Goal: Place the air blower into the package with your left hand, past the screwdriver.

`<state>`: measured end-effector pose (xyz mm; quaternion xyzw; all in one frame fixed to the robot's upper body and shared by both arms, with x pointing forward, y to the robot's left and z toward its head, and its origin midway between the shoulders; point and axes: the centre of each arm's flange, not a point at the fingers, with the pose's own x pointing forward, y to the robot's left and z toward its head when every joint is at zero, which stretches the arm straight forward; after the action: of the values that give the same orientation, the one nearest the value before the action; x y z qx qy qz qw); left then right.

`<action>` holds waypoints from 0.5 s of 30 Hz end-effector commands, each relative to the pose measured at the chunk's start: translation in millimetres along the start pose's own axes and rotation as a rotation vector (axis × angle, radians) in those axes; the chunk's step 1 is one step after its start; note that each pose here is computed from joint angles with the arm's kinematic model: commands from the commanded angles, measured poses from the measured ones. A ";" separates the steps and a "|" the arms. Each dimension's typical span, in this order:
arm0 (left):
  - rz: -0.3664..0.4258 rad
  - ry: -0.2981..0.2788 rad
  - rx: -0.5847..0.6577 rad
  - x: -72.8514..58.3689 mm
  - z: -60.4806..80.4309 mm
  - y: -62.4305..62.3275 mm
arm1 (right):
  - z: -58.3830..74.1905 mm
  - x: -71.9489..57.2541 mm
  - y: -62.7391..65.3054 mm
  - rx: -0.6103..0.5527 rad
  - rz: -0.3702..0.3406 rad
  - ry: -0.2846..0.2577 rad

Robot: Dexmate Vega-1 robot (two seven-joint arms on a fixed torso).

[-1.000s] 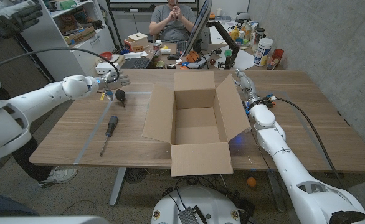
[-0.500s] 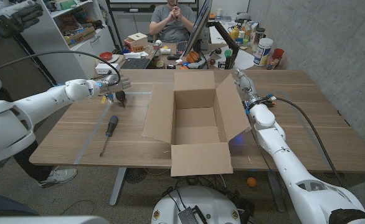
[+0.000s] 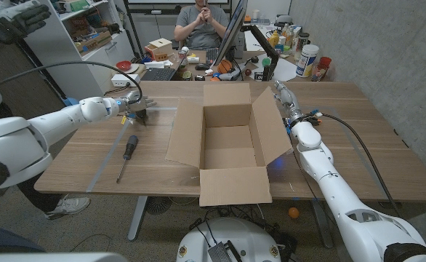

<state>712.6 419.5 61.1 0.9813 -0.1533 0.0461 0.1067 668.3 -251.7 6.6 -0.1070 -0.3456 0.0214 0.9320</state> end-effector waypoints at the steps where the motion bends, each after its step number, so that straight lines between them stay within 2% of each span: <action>1: 0.009 -0.004 -0.077 -0.2 0.0 1.2 | 0.1 0.2 0.2 -0.003 0.003 -0.004; 15: 0.018 0.009 -0.131 -7.4 -1.4 2.4 | 0.9 -0.9 0.9 -0.004 0.001 -0.016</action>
<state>709.1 418.6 61.5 0.9750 -0.1622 0.0421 0.1456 668.3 -251.2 6.3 -0.1081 -0.3480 0.0228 0.9310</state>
